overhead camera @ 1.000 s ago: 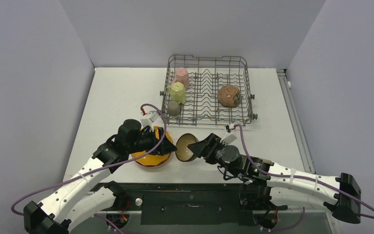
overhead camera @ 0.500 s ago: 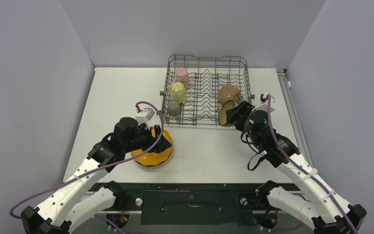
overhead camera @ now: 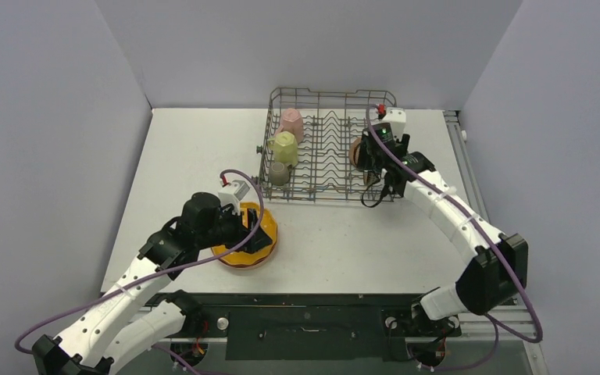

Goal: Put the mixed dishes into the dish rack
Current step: Adjust the bowl.

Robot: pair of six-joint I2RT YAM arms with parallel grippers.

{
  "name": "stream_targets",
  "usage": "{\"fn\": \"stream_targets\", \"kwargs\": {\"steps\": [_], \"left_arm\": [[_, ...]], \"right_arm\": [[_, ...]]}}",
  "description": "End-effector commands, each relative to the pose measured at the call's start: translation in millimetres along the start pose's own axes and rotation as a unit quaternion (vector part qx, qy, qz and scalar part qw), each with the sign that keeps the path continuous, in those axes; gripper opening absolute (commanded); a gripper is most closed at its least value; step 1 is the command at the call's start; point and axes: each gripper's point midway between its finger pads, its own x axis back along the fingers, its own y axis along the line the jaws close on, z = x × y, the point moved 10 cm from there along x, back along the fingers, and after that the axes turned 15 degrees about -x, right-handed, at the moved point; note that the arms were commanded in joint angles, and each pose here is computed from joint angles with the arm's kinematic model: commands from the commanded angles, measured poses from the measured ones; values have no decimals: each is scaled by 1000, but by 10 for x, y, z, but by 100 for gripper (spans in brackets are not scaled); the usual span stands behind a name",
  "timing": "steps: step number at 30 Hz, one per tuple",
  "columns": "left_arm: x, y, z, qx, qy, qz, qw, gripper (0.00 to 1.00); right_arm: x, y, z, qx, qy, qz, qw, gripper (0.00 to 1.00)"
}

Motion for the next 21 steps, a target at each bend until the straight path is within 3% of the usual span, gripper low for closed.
{"fn": "stream_targets", "kwargs": {"steps": [1, 11, 18, 20, 21], "left_arm": [[16, -21, 37, -13, -8, 28, 999, 61], [64, -54, 60, -23, -19, 48, 998, 61], [89, -59, 67, -26, -24, 47, 998, 61], [93, -59, 68, -26, -26, 46, 998, 61], [96, -59, 67, -27, -27, 46, 998, 61]], "right_arm": [[-113, 32, -309, 58, -58, 71, 994, 0], [-708, 77, -138, 129, -28, 157, 979, 0], [-795, 23, -19, 110, -10, 146, 983, 0], [-797, 23, -3, 99, 1, 134, 986, 6], [-797, 28, 7, 92, 5, 128, 988, 16]]}}
